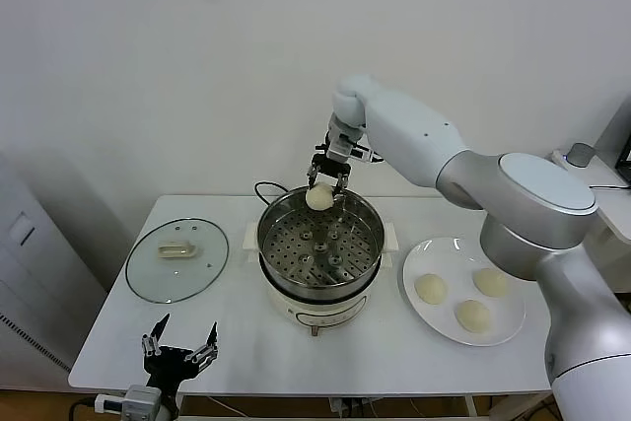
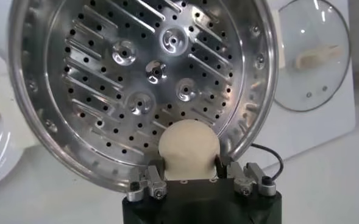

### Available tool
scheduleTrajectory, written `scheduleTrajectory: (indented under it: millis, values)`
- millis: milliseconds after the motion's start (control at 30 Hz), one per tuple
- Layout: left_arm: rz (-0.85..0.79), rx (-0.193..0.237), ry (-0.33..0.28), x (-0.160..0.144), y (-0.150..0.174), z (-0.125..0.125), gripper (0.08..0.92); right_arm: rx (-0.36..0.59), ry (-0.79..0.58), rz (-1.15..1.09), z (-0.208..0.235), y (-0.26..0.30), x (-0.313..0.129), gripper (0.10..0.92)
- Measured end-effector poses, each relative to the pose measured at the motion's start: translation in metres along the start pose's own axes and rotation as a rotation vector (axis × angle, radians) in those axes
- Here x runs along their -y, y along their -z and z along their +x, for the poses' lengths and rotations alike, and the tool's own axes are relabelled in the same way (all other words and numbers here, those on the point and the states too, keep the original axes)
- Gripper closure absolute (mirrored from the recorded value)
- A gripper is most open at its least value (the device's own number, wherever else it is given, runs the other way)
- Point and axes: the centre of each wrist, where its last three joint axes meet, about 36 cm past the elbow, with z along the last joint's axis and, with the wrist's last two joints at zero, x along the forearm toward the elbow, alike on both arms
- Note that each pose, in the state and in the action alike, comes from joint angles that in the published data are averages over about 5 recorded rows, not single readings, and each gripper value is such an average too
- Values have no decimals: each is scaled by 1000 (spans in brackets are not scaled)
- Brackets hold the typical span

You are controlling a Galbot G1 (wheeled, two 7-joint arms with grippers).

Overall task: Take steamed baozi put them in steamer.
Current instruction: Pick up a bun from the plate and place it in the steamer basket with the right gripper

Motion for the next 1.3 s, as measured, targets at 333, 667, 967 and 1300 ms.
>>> scheduleTrajectory:
  millis: [333,667,967,1300]
  values:
    - [-1,-3,-2,1,-1,0,177,-9,1,21,-32,9,-1,498]
    - [0,-3,-3,1,-1,-1,177,-3,4,32,-48,15,-3,434]
    - [-1,-6,-4,1,-1,-1,177,14,22,47,-36,17,-6,213]
    - [-3,-9,-2,-1,0,1,177,72,-31,60,40,16,-32,200]
